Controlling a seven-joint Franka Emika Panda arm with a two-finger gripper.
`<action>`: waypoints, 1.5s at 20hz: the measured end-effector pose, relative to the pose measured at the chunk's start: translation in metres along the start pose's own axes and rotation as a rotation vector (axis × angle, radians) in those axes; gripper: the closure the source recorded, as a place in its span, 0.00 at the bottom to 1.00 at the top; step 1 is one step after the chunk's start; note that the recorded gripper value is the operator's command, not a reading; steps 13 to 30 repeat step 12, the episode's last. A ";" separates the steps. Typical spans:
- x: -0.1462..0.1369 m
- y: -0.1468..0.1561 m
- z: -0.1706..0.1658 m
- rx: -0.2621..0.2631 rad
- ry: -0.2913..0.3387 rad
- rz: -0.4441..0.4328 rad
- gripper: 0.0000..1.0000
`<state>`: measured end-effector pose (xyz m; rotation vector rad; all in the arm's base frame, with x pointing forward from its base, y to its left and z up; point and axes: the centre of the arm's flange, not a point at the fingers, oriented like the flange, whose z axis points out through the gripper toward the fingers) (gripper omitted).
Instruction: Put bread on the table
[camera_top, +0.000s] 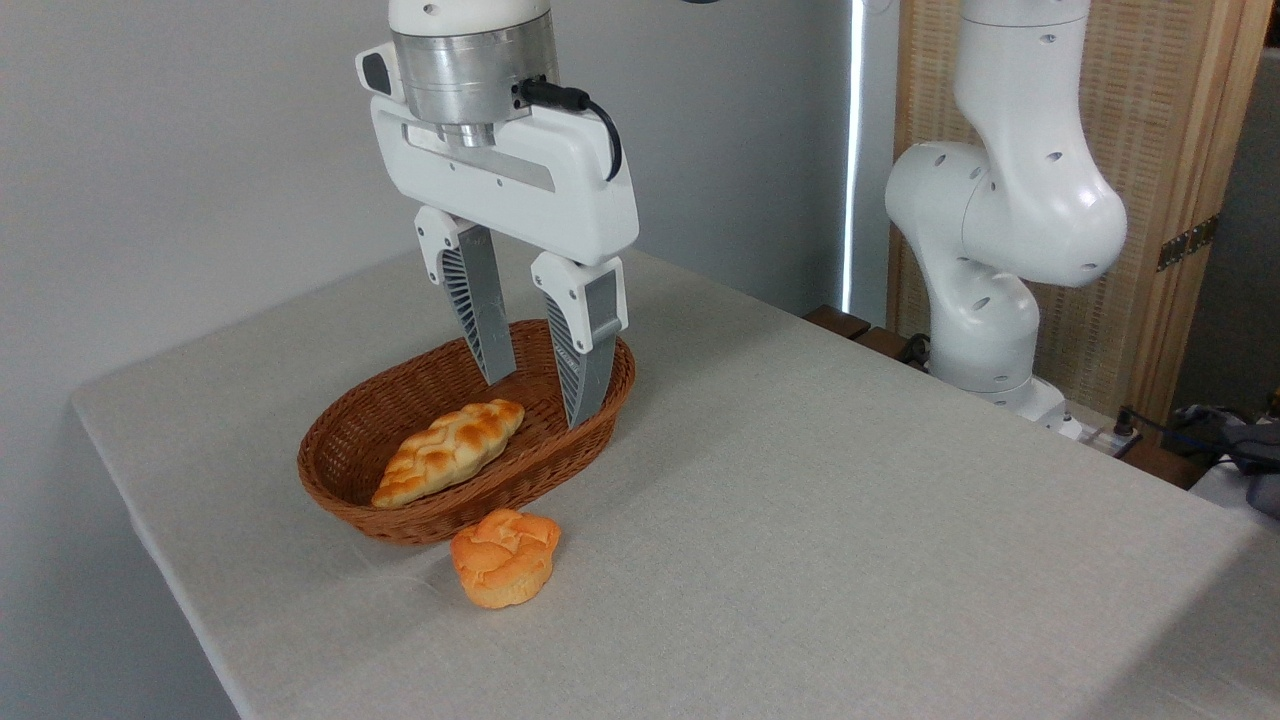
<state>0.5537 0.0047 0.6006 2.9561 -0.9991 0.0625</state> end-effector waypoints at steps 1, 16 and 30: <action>0.000 0.000 0.000 0.000 -0.001 0.001 0.00; 0.001 0.002 0.002 -0.003 -0.003 0.008 0.00; 0.001 0.002 0.002 -0.003 -0.003 0.008 0.00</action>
